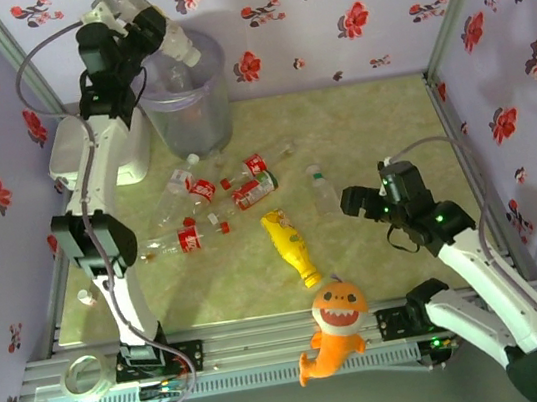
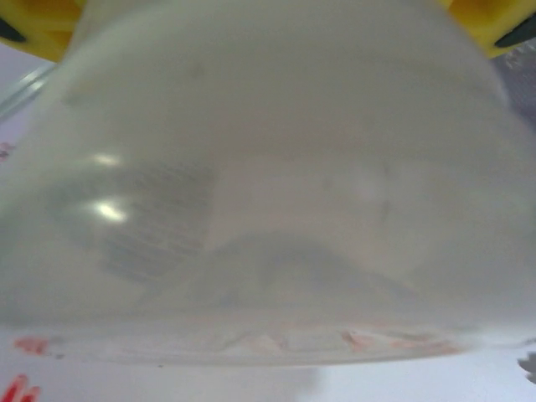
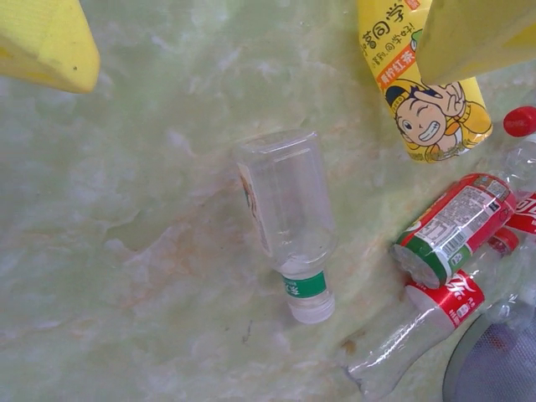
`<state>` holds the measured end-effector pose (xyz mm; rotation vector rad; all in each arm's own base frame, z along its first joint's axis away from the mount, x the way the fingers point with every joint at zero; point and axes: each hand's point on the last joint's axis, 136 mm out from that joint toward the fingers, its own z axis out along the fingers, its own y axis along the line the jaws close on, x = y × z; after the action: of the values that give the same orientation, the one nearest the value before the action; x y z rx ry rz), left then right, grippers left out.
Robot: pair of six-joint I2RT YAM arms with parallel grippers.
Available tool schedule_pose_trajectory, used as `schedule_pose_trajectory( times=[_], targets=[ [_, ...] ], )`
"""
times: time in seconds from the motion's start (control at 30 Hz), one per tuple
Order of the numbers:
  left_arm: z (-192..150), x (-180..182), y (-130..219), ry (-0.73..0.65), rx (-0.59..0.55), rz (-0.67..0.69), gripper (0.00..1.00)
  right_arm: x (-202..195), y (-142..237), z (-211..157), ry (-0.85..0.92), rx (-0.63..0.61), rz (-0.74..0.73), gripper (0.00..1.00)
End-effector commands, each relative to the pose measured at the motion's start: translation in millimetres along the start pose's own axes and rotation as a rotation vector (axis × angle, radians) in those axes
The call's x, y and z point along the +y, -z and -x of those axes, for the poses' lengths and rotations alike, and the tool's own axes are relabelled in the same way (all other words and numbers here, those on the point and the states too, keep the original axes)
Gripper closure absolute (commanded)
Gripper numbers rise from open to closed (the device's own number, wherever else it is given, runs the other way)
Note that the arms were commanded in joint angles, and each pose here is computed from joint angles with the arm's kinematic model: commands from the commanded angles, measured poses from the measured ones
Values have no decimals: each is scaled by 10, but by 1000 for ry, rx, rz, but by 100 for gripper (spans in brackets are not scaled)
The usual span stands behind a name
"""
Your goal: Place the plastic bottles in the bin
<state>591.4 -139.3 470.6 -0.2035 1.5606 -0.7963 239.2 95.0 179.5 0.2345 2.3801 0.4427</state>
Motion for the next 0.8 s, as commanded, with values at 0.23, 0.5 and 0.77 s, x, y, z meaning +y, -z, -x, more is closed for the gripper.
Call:
schedule_pose_trajectory(
  times=[0.23,0.5,0.77],
  targets=[
    [-403,693,-334,-212,113,233,100,-194,203,27,10,-34,-83,2],
    [-816,1038,-412,-272,231,293,100,-219,155,4,10,-24,-92,3],
    [-1174,1177,-440,-272,326,290,100,-234,140,-1,10,-21,-100,3]
  ],
)
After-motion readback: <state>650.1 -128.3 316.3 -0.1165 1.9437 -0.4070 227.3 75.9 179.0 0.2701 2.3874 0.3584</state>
